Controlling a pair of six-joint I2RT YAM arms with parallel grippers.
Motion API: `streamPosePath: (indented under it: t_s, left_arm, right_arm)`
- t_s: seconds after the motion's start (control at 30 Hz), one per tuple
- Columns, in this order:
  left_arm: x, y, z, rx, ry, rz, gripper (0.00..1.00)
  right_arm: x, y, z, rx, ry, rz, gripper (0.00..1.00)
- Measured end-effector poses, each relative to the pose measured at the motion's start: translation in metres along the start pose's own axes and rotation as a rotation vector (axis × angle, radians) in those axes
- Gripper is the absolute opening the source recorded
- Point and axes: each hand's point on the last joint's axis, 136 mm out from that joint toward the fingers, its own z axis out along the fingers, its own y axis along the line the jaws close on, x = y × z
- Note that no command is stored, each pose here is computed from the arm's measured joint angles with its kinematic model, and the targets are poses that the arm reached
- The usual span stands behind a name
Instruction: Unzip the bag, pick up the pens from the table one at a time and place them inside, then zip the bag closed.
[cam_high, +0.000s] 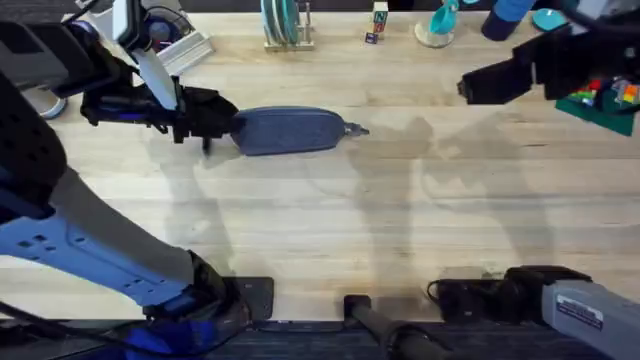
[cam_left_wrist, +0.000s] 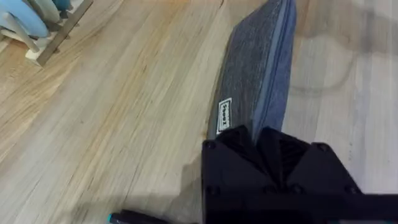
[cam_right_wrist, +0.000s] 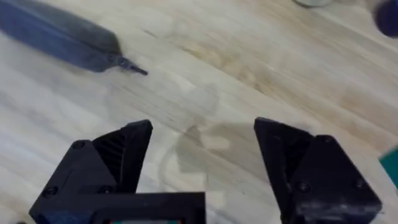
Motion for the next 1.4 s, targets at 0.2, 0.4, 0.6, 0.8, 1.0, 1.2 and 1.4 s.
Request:
streamPosePath:
  t_s: [0.2,0.4,0.6,0.8,1.0,1.2,1.4]
  left_arm:
    - [0.0,0.0,0.0,0.0,0.001,0.0,0.042]
    - [0.0,0.0,0.0,0.0,0.001,0.001,0.042]
    - [0.0,0.001,0.0,-0.002,0.001,0.003,0.042]
    - [0.0,0.001,0.0,-0.003,0.001,0.005,0.042]
    - [0.0,0.001,0.0,-0.004,0.001,0.007,0.042]
    - [0.0,0.001,0.0,-0.004,0.001,0.007,0.042]
    - [0.0,0.002,0.0,-0.005,0.002,0.01,0.042]
  right_arm:
    - [0.002,0.005,0.027,-0.093,0.036,-0.086,0.996]
    - [-0.007,0.012,0.046,-0.184,0.0,-0.177,0.996]
    - [-0.021,0.016,0.052,-0.229,-0.069,-0.257,0.997]
    - [-0.024,0.024,0.049,-0.269,-0.1,-0.302,0.997]
    - [-0.025,0.026,0.049,-0.283,-0.111,-0.315,0.997]
    - [-0.025,0.034,0.055,-0.327,-0.109,-0.321,0.997]
    - [-0.019,0.041,0.073,-0.372,-0.075,-0.337,0.997]
